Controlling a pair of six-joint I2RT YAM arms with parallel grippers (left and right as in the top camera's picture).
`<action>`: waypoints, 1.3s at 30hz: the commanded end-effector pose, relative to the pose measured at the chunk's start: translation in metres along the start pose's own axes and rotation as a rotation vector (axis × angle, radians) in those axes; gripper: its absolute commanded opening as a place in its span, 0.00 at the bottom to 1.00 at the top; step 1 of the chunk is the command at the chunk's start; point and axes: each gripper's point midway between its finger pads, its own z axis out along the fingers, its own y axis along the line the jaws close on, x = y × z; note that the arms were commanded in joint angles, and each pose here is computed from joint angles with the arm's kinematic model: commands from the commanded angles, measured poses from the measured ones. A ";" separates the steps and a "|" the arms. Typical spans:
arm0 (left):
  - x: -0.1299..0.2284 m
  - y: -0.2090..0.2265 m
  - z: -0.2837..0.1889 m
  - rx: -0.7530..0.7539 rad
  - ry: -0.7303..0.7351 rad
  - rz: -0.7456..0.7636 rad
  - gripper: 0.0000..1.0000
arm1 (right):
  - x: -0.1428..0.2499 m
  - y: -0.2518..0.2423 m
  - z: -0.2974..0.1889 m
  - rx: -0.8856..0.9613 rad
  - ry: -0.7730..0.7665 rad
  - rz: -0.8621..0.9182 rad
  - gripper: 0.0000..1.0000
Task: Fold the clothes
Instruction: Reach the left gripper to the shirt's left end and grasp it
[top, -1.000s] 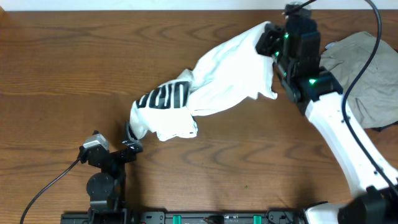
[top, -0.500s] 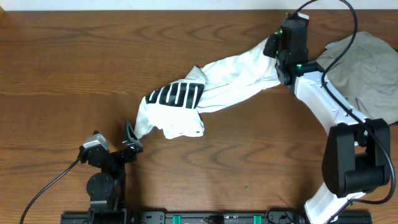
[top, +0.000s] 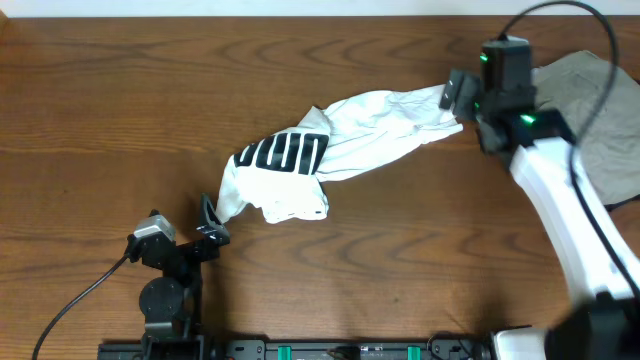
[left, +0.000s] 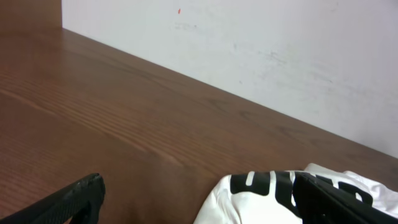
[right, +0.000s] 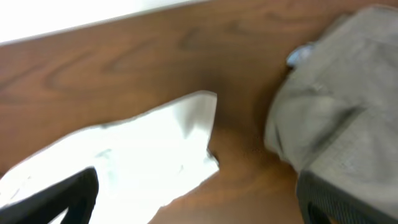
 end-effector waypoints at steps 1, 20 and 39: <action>0.016 0.012 0.001 -0.048 0.044 0.023 0.98 | 0.010 0.015 -0.037 -0.135 0.054 -0.013 0.99; 0.007 -0.095 -0.027 0.572 0.124 -0.166 0.98 | 0.128 0.030 -0.099 -0.300 0.568 -0.044 0.99; -0.072 -0.109 -0.038 0.367 0.485 0.105 0.98 | 0.127 0.034 -0.098 -0.311 0.559 -0.053 0.99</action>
